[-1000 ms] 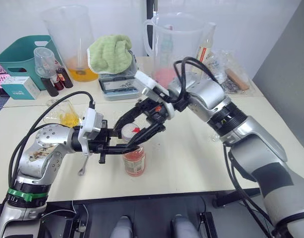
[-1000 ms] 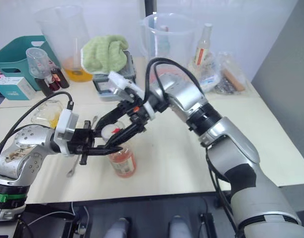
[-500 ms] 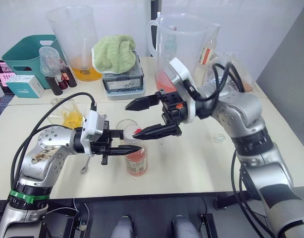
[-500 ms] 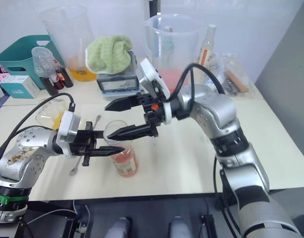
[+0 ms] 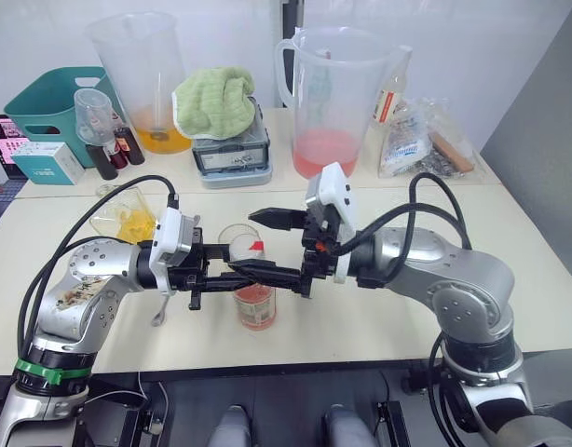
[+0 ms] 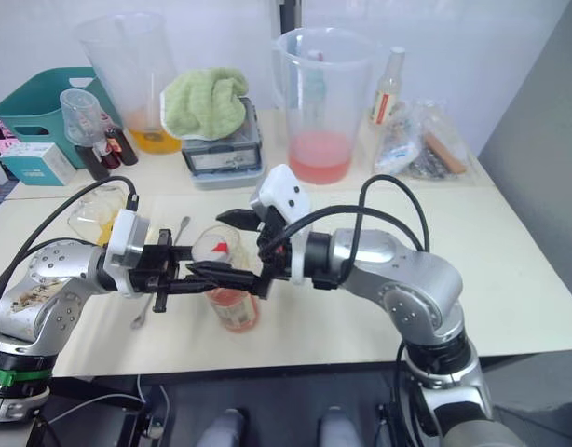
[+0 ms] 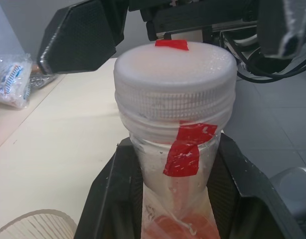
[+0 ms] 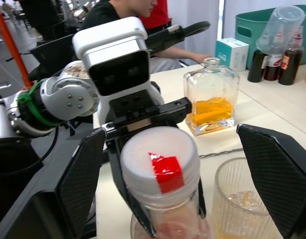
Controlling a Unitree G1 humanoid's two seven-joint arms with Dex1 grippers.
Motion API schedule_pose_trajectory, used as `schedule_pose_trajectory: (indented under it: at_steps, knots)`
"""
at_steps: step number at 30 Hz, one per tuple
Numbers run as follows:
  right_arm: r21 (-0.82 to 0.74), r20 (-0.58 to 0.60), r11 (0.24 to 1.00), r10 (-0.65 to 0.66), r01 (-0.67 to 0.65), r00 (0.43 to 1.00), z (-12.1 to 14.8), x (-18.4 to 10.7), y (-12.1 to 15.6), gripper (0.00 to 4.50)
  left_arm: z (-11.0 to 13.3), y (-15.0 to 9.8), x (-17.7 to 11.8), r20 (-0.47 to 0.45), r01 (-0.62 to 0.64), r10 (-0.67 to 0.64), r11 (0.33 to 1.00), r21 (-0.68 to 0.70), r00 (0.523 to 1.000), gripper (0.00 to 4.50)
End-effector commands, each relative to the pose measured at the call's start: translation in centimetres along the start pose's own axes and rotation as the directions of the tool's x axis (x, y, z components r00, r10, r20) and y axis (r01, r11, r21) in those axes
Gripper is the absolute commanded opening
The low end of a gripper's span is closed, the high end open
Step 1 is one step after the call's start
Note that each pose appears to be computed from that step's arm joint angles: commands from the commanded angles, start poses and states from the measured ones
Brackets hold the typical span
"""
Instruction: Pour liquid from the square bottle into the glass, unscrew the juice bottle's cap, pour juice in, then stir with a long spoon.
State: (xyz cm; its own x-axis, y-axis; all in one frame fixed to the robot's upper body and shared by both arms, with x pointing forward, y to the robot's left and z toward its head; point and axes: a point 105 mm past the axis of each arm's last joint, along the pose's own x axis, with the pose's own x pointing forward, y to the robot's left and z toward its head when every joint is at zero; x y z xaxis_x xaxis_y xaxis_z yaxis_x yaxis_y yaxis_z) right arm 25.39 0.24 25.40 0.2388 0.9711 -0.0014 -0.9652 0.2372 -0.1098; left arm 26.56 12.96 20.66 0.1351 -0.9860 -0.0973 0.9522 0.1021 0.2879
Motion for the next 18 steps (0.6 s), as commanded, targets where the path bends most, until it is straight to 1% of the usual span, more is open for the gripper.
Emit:
schedule_pose_trajectory:
  at_steps: [1,4,5,7,11,17,18]
  knots:
    - [-0.065,0.028,0.998,-0.022,0.023,0.999,1.35,0.00,0.33,4.46,-1.62,-0.25,-0.24,-0.064,0.002,-0.006,0.998,-0.056,0.998,1.27]
    - [-0.071,0.027,0.997,-0.033,0.035,0.999,1.39,0.13,0.33,4.46,-1.61,-0.34,-0.28,-0.063,0.003,-0.006,0.998,-0.058,0.998,1.27]
    - [-0.073,0.026,0.997,-0.039,0.040,0.999,1.40,0.16,0.30,4.22,-1.62,-0.36,-0.31,-0.064,0.002,-0.006,0.998,-0.059,0.998,1.27]
    - [-0.074,0.023,0.996,-0.046,0.048,0.999,1.40,0.21,0.27,3.66,-1.64,-0.40,-0.39,-0.065,0.002,-0.006,0.998,-0.060,0.998,1.27]
    - [-0.072,0.013,0.997,-0.040,0.041,0.999,1.34,0.28,0.34,2.25,-1.63,-0.36,-0.56,-0.067,-0.001,-0.003,0.998,-0.058,0.998,1.27]
    - [-0.079,-0.001,0.997,0.009,-0.009,1.000,1.33,0.36,0.48,0.28,-1.66,-0.36,-0.69,-0.073,-0.005,0.001,0.998,-0.056,0.997,1.27]
    - [-0.080,0.002,0.997,0.021,-0.021,1.000,1.40,0.35,0.54,0.02,-1.68,-0.38,-0.73,-0.074,-0.006,0.001,0.998,-0.056,0.997,1.27]
